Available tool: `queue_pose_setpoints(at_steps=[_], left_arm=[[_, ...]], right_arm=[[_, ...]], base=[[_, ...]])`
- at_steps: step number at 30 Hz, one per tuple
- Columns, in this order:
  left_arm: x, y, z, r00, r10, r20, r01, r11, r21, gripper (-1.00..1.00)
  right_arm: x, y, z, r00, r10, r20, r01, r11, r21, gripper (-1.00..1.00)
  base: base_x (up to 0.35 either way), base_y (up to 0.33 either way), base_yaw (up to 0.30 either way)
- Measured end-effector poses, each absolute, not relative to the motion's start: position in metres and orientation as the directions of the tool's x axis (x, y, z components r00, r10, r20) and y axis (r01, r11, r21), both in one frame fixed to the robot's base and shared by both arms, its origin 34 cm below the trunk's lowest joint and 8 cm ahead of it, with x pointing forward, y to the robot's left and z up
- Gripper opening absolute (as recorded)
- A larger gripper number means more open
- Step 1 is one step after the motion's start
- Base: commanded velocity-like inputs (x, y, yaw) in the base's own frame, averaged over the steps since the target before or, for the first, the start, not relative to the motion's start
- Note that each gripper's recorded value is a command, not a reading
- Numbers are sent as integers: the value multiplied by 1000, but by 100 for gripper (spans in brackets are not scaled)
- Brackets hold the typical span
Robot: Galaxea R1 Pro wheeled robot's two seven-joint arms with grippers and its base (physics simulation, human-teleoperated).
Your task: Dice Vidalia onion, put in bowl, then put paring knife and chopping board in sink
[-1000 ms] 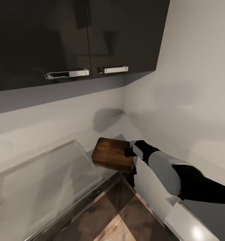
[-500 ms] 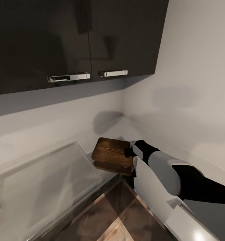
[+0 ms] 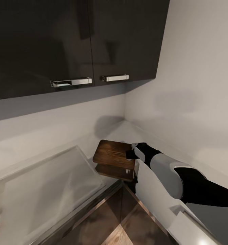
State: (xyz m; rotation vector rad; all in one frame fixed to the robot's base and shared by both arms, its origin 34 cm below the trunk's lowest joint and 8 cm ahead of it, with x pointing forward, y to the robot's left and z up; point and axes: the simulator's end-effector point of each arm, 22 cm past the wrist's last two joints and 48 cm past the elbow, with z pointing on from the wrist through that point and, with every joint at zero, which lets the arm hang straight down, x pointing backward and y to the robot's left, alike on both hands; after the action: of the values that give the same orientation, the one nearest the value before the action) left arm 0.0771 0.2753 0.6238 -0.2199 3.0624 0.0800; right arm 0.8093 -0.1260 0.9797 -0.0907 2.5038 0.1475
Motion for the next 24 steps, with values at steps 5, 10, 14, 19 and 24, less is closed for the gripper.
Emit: queue_pose_setpoints(at_steps=[5, 10, 14, 19, 24], left_arm=[[80, 275, 624, -987, -140, -82, -144, 988, 46, 100], [83, 275, 623, -986, -140, -89, -144, 989, 44, 100], [85, 275, 623, -986, -140, -95, -145, 989, 43, 100], [87, 275, 623, -985, -140, -99, -145, 989, 43, 100], [87, 275, 623, -985, -140, -99, -145, 989, 43, 100]], right_arm=[[809, -126, 985, -800, -30, -599, -100, 991, 84, -100], [810, -126, 991, -795, -29, -606, -100, 991, 84, -100], [810, -126, 995, -791, -30, -611, -101, 991, 83, -100], [810, -125, 997, -790, -30, -613, -104, 991, 85, -100], [810, -125, 997, -789, -30, -613, -105, 991, 87, -100]], base=[[0, 0, 0], [0, 0, 0], [0, 0, 0], [0, 0, 0], [0, 0, 0]])
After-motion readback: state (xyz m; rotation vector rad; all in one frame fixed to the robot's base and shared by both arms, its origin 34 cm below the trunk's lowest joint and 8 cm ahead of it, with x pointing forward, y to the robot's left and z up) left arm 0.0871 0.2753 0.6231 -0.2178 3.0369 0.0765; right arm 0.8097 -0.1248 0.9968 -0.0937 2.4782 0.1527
